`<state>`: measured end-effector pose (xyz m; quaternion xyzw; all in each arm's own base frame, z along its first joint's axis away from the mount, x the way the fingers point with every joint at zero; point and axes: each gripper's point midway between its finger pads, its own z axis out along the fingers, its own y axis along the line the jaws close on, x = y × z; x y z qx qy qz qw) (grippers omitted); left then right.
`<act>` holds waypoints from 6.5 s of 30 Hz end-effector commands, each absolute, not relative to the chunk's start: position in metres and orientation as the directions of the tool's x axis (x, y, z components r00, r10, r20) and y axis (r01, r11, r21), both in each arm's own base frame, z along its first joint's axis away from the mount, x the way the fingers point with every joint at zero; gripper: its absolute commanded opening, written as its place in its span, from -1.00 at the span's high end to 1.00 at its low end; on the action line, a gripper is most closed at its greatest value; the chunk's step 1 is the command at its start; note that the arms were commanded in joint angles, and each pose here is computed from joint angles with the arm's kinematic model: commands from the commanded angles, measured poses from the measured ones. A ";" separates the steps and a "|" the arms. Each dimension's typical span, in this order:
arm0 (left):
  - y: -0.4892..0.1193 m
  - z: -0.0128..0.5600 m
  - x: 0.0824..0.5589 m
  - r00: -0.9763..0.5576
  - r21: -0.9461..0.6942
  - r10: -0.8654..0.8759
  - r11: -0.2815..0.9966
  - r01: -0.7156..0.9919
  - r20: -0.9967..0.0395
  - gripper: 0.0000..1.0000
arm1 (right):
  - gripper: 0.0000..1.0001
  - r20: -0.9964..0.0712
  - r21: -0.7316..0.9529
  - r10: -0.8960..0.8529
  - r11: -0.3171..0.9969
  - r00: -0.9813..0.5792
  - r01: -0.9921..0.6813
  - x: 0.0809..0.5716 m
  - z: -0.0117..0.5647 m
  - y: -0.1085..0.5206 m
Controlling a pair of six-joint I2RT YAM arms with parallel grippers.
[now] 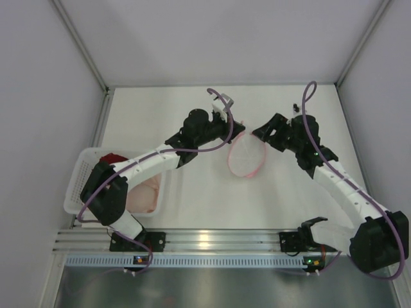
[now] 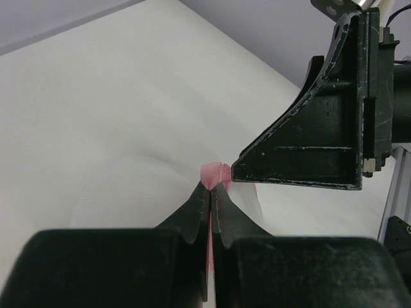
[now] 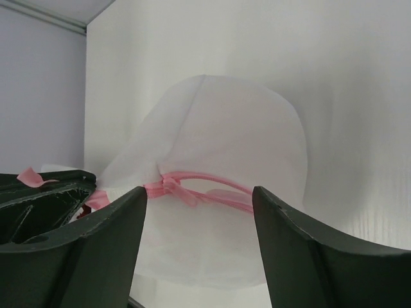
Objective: Place the bra in the laundry bag and zip it closed
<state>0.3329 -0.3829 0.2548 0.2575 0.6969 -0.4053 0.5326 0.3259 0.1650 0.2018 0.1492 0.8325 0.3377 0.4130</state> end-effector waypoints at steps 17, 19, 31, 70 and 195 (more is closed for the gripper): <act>-0.386 0.297 0.330 -0.222 -0.272 -0.159 0.491 0.828 -0.962 1.00 | -0.06 -0.574 0.770 0.579 0.622 -0.579 -0.142 0.335 0.236 0.182; -0.386 0.297 0.330 -0.219 -0.269 -0.157 0.487 0.831 -0.963 1.00 | -0.05 -0.579 0.765 0.580 0.629 -0.573 -0.136 0.335 0.234 0.181; -0.389 0.295 0.334 -0.221 -0.269 -0.155 0.493 0.827 -0.963 1.00 | 0.29 -0.576 0.752 0.553 0.648 -0.602 -0.124 0.332 0.228 0.181; -0.389 0.294 0.336 -0.223 -0.272 -0.157 0.498 0.823 -0.962 1.00 | 0.92 -0.562 0.740 0.506 0.660 -0.655 -0.126 0.311 0.208 0.182; -0.285 0.272 0.295 -0.255 -0.431 -0.349 0.670 0.604 -0.902 1.00 | -0.48 0.382 0.875 0.749 -0.106 -0.541 0.472 0.303 0.108 0.257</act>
